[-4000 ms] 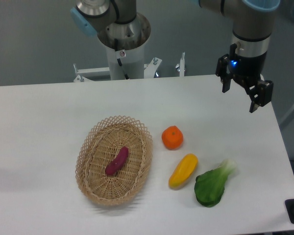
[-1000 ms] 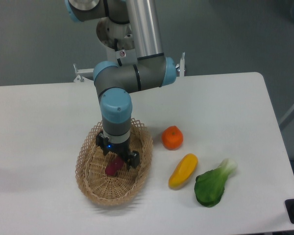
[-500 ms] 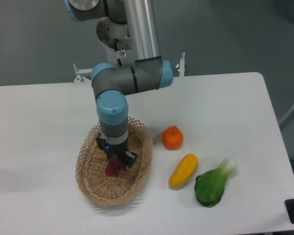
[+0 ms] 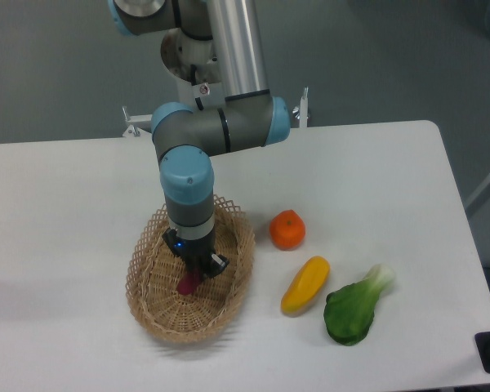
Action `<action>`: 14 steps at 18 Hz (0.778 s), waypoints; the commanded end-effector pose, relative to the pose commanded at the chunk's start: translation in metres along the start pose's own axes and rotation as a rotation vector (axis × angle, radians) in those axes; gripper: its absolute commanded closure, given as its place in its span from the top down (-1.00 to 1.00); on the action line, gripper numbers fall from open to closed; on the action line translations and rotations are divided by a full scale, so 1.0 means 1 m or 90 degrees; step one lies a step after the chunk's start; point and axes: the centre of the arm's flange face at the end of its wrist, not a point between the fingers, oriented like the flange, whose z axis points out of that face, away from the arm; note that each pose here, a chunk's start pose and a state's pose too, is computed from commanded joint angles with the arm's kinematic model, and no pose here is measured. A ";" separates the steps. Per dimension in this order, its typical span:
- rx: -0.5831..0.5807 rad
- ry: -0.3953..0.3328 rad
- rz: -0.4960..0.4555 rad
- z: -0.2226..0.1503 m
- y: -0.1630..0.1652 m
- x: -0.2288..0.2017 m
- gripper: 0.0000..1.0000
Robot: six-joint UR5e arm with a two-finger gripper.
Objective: Pick up the sweet potato from the basket
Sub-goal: 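Lift the sweet potato out of the basket and carry it away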
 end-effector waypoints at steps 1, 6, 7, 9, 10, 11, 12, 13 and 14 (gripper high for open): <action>0.009 -0.012 0.004 -0.011 0.001 -0.011 -0.65; 0.033 -0.064 -0.003 -0.057 0.007 -0.072 -0.64; 0.033 -0.070 0.002 -0.075 0.018 -0.089 -0.64; 0.029 -0.072 0.015 -0.105 0.037 -0.121 -0.64; 0.030 -0.064 0.015 -0.115 0.046 -0.135 -0.64; 0.031 -0.055 0.010 -0.122 0.056 -0.149 -0.64; 0.027 -0.052 0.008 -0.132 0.064 -0.161 -0.64; 0.022 -0.050 0.010 -0.142 0.072 -0.172 -0.65; 0.018 -0.051 0.012 -0.153 0.081 -0.184 -0.65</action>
